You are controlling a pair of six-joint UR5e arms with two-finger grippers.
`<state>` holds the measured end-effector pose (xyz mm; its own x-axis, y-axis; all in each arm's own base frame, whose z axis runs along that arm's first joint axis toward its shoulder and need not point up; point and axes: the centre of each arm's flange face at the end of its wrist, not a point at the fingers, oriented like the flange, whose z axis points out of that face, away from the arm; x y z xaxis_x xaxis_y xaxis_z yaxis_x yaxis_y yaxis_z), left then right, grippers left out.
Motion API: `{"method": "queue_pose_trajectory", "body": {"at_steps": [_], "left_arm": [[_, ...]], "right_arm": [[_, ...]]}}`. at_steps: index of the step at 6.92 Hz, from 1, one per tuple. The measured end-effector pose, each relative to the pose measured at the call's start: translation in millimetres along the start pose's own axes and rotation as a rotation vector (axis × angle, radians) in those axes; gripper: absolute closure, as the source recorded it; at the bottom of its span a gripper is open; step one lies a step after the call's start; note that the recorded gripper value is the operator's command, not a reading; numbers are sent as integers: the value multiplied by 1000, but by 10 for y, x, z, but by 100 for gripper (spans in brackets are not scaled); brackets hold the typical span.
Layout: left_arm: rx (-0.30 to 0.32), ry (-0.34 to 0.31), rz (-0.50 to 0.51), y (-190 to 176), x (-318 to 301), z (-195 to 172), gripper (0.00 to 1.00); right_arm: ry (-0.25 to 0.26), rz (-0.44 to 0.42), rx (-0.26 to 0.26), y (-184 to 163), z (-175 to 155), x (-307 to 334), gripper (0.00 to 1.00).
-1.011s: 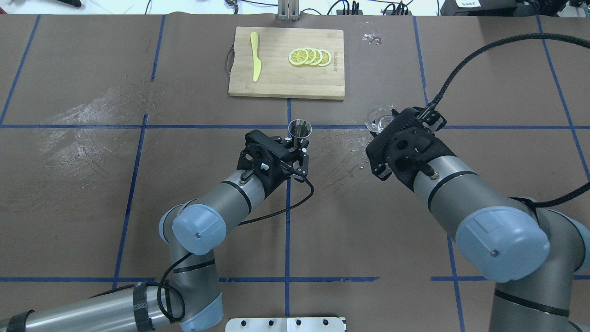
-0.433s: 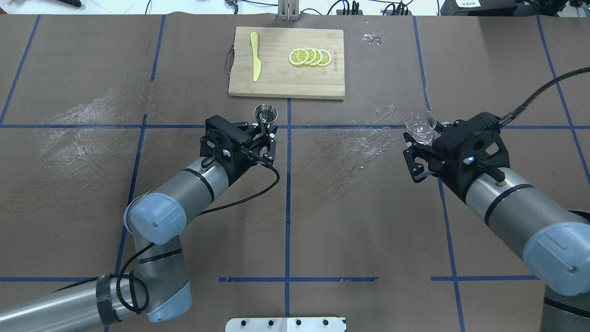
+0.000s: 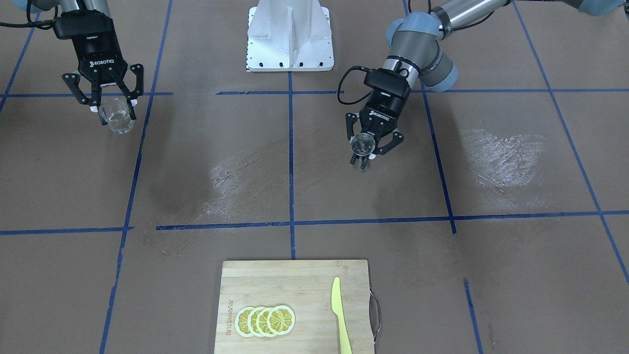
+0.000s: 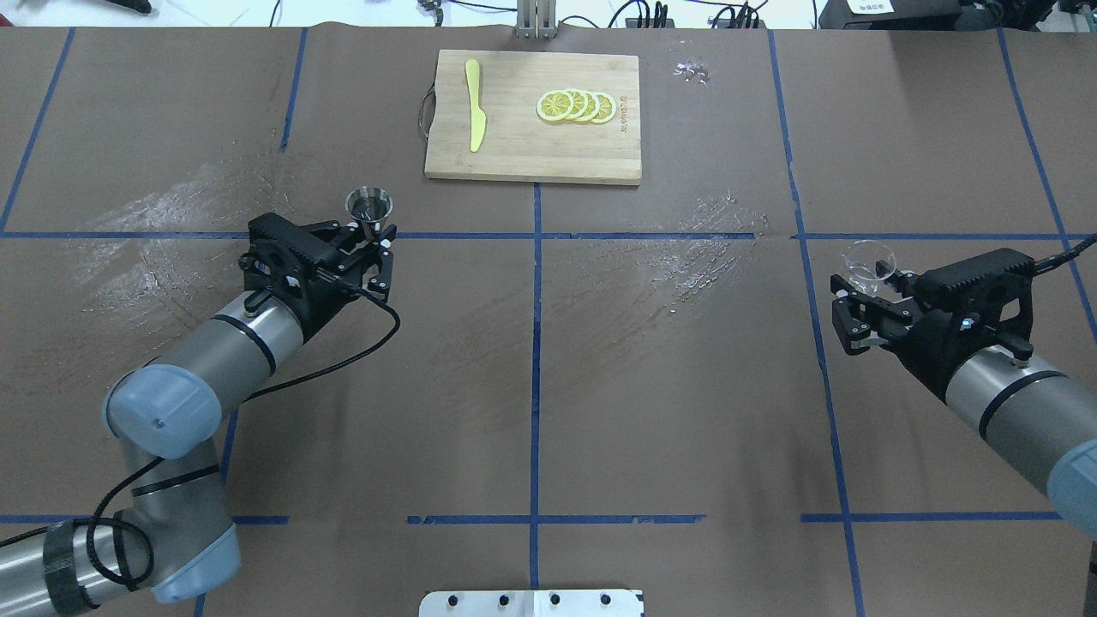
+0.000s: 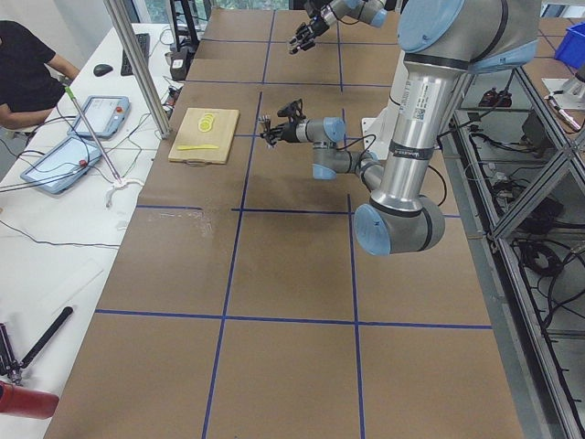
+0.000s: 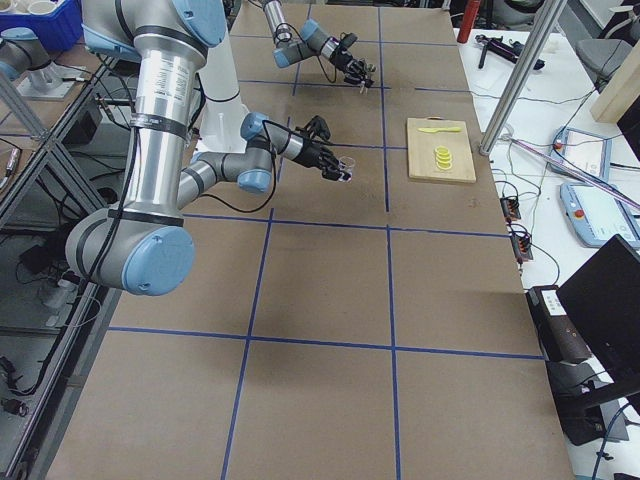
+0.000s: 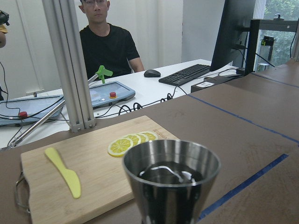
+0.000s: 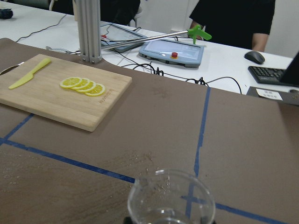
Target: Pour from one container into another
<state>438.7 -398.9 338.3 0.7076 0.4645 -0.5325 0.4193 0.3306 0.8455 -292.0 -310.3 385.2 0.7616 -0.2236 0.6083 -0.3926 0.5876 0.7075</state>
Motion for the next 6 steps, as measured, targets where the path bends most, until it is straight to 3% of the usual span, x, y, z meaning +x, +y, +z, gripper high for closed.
{"method": "queue_pose_trajectory", "body": {"at_steps": [1,3,4,6], "left_arm": [[-17,-42,16,142,-288,-158,100],[-57,-107,-55,413,-748,-418,100],[-64,-160,-73,554,-955,-519,100],[-13,-284,-141,705,-1224,-585,100]], "right_arm": [[28,93,-29,145,46,143,100],[77,211,-49,328,116,349,100],[92,235,-51,388,157,399,100],[139,246,-32,527,282,512,100]]}}
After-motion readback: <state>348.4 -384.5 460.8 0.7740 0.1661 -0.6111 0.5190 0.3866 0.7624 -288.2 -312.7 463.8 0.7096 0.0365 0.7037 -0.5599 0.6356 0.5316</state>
